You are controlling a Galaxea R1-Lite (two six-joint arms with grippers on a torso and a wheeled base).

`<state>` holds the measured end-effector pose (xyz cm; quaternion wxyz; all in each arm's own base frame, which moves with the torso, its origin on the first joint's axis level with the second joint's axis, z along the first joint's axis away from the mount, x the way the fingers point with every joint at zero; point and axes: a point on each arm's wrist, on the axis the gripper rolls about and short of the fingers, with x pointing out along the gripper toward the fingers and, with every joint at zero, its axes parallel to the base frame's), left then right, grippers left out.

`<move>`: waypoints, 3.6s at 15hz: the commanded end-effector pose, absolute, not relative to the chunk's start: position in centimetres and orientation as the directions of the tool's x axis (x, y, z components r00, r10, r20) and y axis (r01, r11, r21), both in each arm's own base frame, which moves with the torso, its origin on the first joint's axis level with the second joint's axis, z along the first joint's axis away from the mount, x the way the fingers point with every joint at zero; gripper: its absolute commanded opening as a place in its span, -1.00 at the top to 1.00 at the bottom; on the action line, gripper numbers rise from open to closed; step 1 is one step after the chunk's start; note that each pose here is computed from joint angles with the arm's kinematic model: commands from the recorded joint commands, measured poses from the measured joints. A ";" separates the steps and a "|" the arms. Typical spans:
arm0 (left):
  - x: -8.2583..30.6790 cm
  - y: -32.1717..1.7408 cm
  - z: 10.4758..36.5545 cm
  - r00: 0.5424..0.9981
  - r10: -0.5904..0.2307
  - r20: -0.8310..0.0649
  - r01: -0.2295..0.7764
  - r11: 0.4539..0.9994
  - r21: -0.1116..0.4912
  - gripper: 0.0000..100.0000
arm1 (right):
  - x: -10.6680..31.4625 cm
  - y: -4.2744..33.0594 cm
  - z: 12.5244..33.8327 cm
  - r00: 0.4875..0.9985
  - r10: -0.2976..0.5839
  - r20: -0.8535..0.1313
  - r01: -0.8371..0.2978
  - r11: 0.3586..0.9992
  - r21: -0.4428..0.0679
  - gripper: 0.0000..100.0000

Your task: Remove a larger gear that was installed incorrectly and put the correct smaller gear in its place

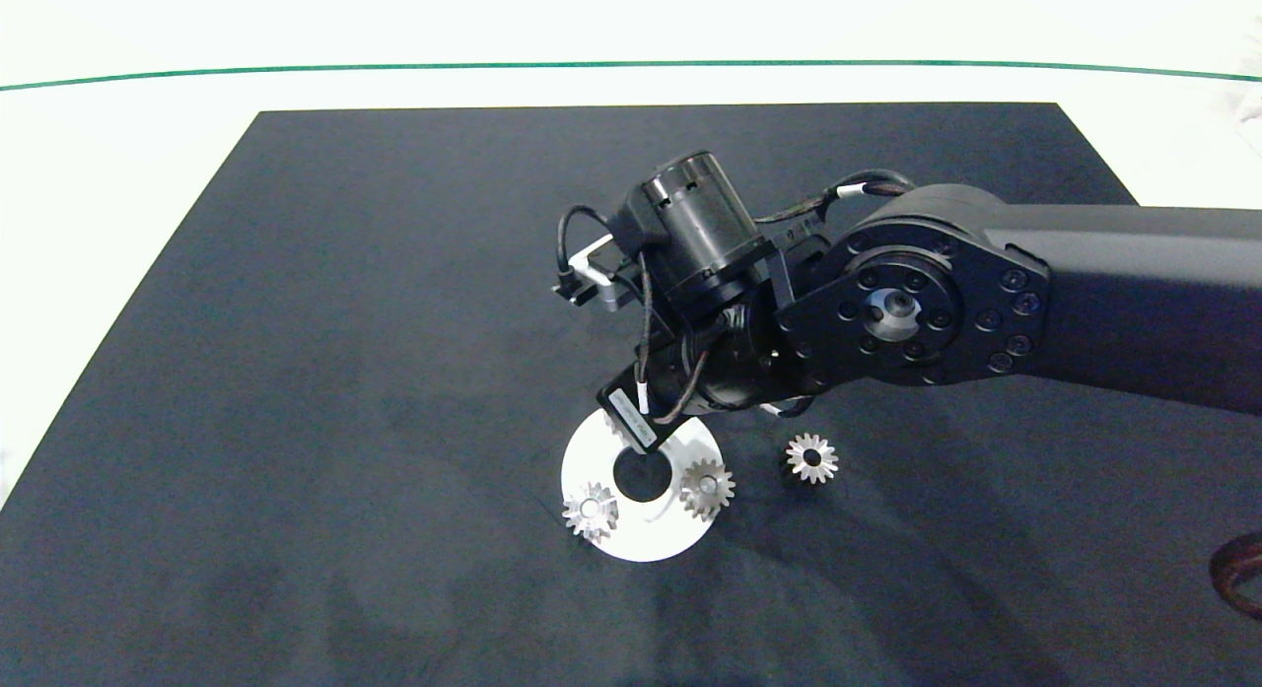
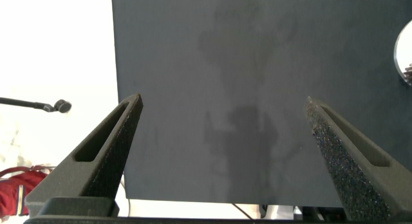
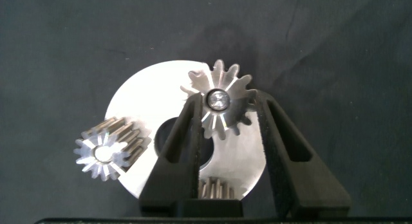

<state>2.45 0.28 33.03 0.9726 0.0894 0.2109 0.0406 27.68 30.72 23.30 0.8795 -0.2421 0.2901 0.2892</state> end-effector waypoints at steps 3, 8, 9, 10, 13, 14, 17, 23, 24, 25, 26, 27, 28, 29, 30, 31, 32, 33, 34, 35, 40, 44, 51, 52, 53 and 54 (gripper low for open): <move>2.4 0.3 33.0 0.906 0.118 -0.407 -0.041 0.980 0.193 -1.00 | 26.9 30.0 25.0 0.709 0.345 -0.614 -0.611 0.737 -0.291 0.26; 2.4 0.3 33.0 0.906 0.118 -0.407 -0.041 0.980 0.193 -1.00 | 25.0 31.0 25.5 0.695 0.383 -0.608 -0.648 0.701 -0.299 -1.00; 2.4 0.3 33.0 0.906 0.118 -0.407 -0.041 0.980 0.193 -1.00 | 24.9 30.9 25.6 0.694 0.373 -0.616 -0.652 0.689 -0.317 -1.00; 2.4 0.3 33.0 0.905 0.118 -0.408 -0.041 0.980 0.193 -1.00 | 24.9 30.8 25.8 0.693 0.354 -0.629 -0.656 0.671 -0.346 -1.00; 2.3 0.3 32.9 0.900 0.118 -0.419 -0.036 0.980 0.198 -1.00 | 25.7 30.4 24.4 0.669 0.263 -0.695 -0.662 0.635 -0.397 -1.00; 2.3 0.3 32.9 0.900 0.116 -0.419 -0.034 0.979 0.199 -1.00 | 26.0 30.4 23.4 0.645 0.227 -0.729 -0.677 0.611 -0.409 -1.00; 2.2 0.3 32.9 0.901 0.118 -0.417 -0.036 0.979 0.199 -1.00 | 26.6 30.6 20.0 0.556 0.113 -0.824 -0.723 0.555 -0.412 -1.00; 2.0 0.3 32.9 0.904 0.118 -0.411 -0.035 0.978 0.205 -1.00 | 26.5 30.1 20.1 0.542 0.094 -0.835 -0.669 0.650 -0.361 -1.00; 2.0 0.3 32.9 0.905 0.118 -0.410 -0.035 0.978 0.205 -1.00 | 26.0 29.6 20.9 0.539 0.099 -0.837 -0.654 0.675 -0.341 -1.00; 1.9 0.3 32.9 0.905 0.118 -0.408 -0.035 0.978 0.205 -1.00 | 25.6 29.4 21.5 0.543 0.109 -0.833 -0.641 0.694 -0.328 -1.00; 1.9 0.3 32.9 0.905 0.118 -0.410 -0.035 0.978 0.205 -1.00 | 25.4 29.3 22.2 0.558 0.127 -0.820 -0.627 0.712 -0.316 -1.00; 1.9 0.3 32.9 0.905 0.118 -0.410 -0.035 0.978 0.205 -1.00 | 25.1 29.2 23.4 0.589 0.169 -0.790 -0.613 0.730 -0.301 -1.00; 1.8 0.3 32.9 0.906 0.118 -0.407 -0.036 0.978 0.205 -1.00 | 25.1 29.2 24.6 0.632 0.222 -0.742 -0.595 0.752 -0.282 -1.00; 1.8 0.3 32.9 0.906 0.118 -0.407 -0.036 0.978 0.205 -1.00 | 25.1 29.2 26.1 0.680 0.277 -0.679 -0.577 0.773 -0.262 -1.00; 1.8 0.3 32.9 0.906 0.118 -0.407 -0.036 0.978 0.205 -1.00 | 24.8 28.9 27.0 0.702 0.300 -0.646 -0.567 0.784 -0.252 -1.00; 1.8 0.3 32.9 0.906 0.118 -0.406 -0.036 0.978 0.205 -1.00 | 24.6 28.6 26.6 0.692 0.292 -0.661 -0.571 0.781 -0.253 -1.00; 1.7 0.3 32.9 0.907 0.118 -0.404 -0.036 0.978 0.205 -1.00 | 24.5 28.6 25.6 0.679 0.282 -0.678 -0.577 0.775 -0.257 -1.00; 1.7 0.3 32.9 0.907 0.118 -0.404 -0.036 0.978 0.205 -1.00 | 24.9 28.9 24.4 0.692 0.293 -0.660 -0.571 0.781 -0.252 -1.00; 1.7 0.3 32.9 0.907 0.118 -0.404 -0.036 0.978 0.206 -1.00 | 25.1 29.3 23.4 0.709 0.313 -0.633 -0.565 0.788 -0.244 -1.00; 1.7 0.3 32.9 0.907 0.118 -0.404 -0.035 0.978 0.208 -1.00 | 25.3 29.6 22.3 0.715 0.323 -0.620 -0.568 0.786 -0.246 -1.00; 1.8 0.2 32.8 0.907 0.117 -0.406 -0.031 0.977 0.212 -1.00 | 25.9 30.4 20.9 0.713 0.344 -0.611 -0.575 0.785 -0.229 -1.00; 1.8 0.3 32.8 0.906 0.118 -0.406 -0.033 0.977 0.212 -1.00 | 26.4 31.0 20.4 0.725 0.354 -0.591 -0.569 0.791 -0.224 -1.00; 1.7 0.2 32.9 0.907 0.118 -0.404 -0.032 0.977 0.213 -1.00 | 28.0 30.7 20.6 0.749 0.342 -0.568 -0.530 0.823 -0.204 -1.00; 1.7 0.2 32.9 0.908 0.118 -0.403 -0.033 0.976 0.213 -1.00 | 28.1 30.7 20.6 0.749 0.339 -0.569 -0.527 0.825 -0.202 -1.00; 1.7 0.2 32.9 0.908 0.118 -0.403 -0.033 0.976 0.213 -1.00 | 28.2 30.8 20.3 0.746 0.337 -0.575 -0.528 0.824 -0.202 -1.00; 1.6 0.2 32.9 0.908 0.118 -0.401 -0.033 0.976 0.213 -1.00 | 28.3 30.8 20.0 0.743 0.333 -0.581 -0.530 0.823 -0.204 -1.00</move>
